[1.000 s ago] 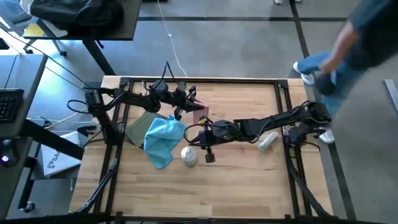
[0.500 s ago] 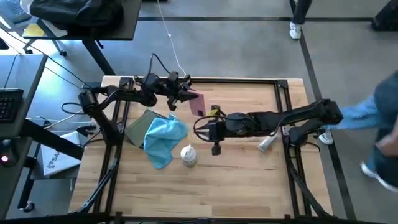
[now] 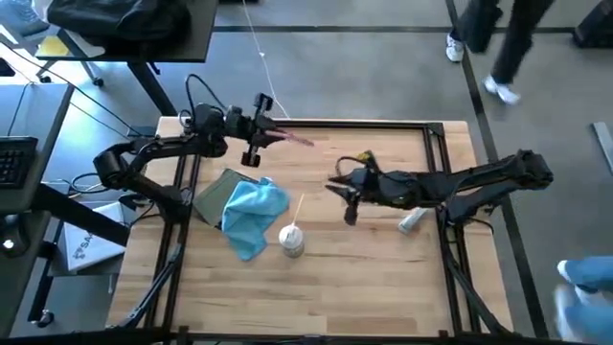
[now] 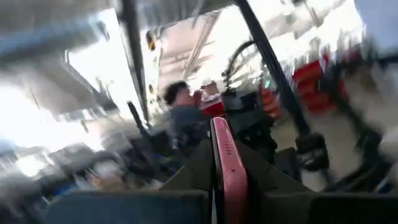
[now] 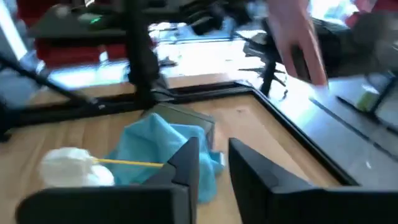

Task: Apply microfiber cloth
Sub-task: Spray the cellphone with the spray bottle cleaner

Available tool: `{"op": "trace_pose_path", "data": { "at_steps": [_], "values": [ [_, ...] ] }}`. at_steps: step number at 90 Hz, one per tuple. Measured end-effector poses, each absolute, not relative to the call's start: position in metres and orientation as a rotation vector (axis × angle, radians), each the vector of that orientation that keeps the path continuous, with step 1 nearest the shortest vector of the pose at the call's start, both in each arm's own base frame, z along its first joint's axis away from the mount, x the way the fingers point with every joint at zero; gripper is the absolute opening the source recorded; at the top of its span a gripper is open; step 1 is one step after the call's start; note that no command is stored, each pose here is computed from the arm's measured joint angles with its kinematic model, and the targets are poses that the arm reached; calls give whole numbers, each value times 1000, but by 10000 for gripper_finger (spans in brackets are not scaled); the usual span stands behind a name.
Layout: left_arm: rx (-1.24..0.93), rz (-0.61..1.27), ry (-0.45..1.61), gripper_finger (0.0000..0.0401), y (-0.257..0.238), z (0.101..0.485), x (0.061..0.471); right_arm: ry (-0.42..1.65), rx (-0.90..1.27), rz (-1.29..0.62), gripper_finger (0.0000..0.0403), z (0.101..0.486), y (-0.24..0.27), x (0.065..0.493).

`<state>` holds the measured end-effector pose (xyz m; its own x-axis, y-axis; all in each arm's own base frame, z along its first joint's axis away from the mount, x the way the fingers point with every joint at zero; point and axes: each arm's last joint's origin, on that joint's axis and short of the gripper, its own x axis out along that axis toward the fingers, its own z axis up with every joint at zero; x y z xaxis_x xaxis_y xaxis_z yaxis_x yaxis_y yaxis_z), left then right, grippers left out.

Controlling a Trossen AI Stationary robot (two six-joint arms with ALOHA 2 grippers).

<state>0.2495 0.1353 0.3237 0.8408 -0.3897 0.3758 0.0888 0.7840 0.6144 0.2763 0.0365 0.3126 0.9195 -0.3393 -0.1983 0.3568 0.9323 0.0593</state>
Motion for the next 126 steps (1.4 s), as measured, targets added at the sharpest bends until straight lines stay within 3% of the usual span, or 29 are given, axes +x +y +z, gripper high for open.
{"op": "trace_pose_path", "data": {
  "at_steps": [27,50,73,92,126],
  "values": [
    [1172,-194,-382,10,121,288,274,-49,594,-462,178,281,16,262],
    [1594,-101,-288,10,85,274,296,-121,945,-496,192,277,-18,263],
    [1853,-52,-275,10,62,271,305,-105,1064,-375,193,279,-55,261],
    [2044,-76,-208,10,61,250,316,-181,1006,-233,193,294,-75,257],
    [2075,-159,-318,10,52,232,328,-55,927,-218,193,291,-85,263]
  ]
}}
